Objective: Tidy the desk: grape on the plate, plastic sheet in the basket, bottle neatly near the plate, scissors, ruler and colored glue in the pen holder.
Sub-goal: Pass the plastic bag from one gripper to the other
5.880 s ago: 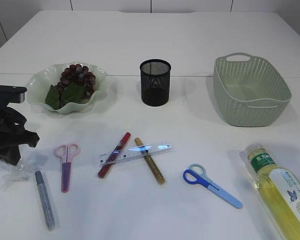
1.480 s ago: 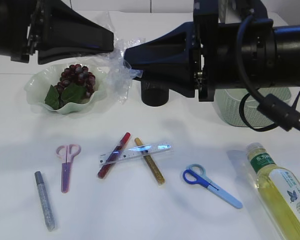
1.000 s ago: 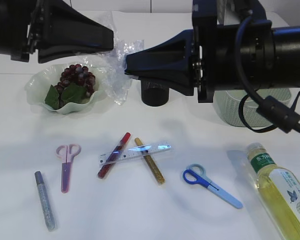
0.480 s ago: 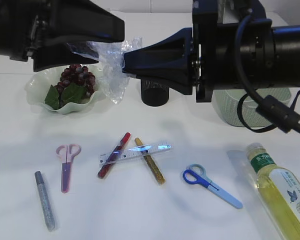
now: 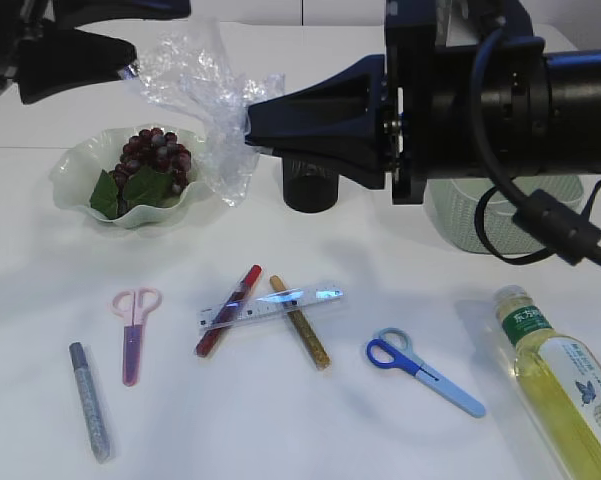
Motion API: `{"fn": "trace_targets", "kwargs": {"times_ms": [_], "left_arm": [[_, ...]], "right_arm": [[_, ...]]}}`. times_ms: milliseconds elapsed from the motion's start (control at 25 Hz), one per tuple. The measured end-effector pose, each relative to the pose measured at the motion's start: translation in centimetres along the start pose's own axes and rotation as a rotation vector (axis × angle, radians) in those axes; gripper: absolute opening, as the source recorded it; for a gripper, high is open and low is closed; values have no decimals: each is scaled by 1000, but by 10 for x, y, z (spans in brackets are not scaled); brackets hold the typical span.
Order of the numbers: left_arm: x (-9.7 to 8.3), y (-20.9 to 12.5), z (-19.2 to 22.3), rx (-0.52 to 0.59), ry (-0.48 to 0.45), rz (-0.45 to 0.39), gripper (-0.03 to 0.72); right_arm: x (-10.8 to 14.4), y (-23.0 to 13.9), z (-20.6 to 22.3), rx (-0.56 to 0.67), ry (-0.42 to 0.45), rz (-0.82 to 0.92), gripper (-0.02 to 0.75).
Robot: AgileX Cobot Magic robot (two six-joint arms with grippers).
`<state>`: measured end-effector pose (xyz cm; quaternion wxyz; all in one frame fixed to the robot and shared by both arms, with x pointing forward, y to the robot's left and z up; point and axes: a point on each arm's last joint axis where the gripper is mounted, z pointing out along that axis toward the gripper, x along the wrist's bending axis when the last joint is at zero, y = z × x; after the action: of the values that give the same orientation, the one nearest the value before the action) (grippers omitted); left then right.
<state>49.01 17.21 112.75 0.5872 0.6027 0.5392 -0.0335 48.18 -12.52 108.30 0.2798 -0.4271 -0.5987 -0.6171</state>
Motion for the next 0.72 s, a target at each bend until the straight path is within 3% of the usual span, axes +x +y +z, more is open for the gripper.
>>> {"fn": "trace_targets", "kwargs": {"times_ms": [120,280,560,720], "left_arm": [[14,9,-9,-26,39,2,590],[33,12,-21,26,117,73,510],[62,2,-36,233,344,274,488],[82,-5,-39,361,498,276,487]], "right_arm": [[0,0,0,0,0,0,15],[0,0,0,0,0,0,15],[-4,2,0,-27,-45,0,16],[-11,7,-1,-76,-121,1,16]]}}
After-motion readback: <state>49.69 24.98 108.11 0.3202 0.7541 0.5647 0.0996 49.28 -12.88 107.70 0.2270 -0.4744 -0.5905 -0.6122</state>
